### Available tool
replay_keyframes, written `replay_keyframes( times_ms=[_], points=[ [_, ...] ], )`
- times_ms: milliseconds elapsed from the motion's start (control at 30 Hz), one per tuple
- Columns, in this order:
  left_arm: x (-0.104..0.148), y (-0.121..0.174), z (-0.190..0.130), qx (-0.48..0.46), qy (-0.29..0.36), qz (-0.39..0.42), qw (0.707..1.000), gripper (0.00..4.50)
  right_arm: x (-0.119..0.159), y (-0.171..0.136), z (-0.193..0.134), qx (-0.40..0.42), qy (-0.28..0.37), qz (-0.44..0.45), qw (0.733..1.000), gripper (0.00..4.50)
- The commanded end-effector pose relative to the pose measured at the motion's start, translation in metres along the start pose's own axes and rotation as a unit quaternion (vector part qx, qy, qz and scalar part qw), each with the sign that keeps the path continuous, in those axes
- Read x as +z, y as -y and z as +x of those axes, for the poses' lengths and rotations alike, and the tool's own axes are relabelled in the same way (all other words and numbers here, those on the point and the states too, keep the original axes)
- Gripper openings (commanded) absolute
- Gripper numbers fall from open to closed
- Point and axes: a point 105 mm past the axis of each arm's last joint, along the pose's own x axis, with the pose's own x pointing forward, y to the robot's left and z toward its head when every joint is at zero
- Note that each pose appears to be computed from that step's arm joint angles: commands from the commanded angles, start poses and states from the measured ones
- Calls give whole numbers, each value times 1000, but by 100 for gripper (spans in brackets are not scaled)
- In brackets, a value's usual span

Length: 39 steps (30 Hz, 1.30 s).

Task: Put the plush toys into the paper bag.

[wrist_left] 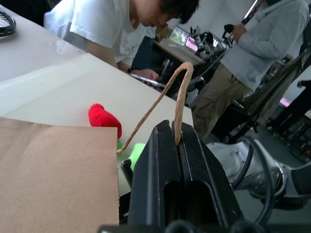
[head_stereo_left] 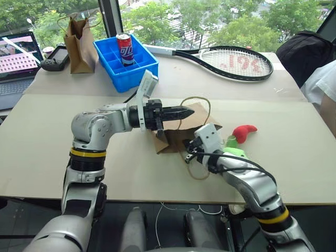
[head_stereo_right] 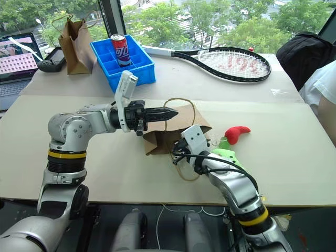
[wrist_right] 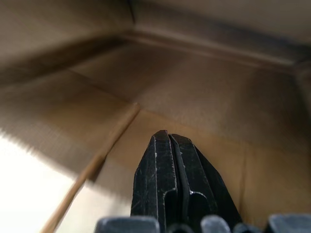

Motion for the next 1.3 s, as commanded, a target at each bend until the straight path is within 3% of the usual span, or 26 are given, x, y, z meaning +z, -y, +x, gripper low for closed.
replay_keyframes(
  times_ms=[33, 300, 600, 833, 967, 1133, 1300],
  points=[
    [29, 0, -4, 12, 21, -4, 1000, 0, -6, -4, 6, 10, -11, -24, 1000, 2],
    [86, 1, -14, 41, 25, 84, 995, 0, -18, -12, 4, 34, -33, -30, 998, 2],
    [111, 21, -11, 7, 1, 189, 982, 0, -14, -9, 0, 35, -31, -35, 998, 2],
    [116, 30, -10, -7, -8, 233, 972, 0, -14, -8, -3, 38, -35, -37, 998, 2],
    [98, 16, -15, 7, -21, 214, 977, 0, -6, -4, -5, 33, -22, -38, 998, 2],
    [84, 4, -19, 17, -9, 174, 985, 0, 37, 7, -16, 17, 60, -5, 998, 2],
    [77, 1, -18, 16, 5, 150, 988, 0, 83, 17, -49, 33, 131, 20, 991, 138]
  ],
)
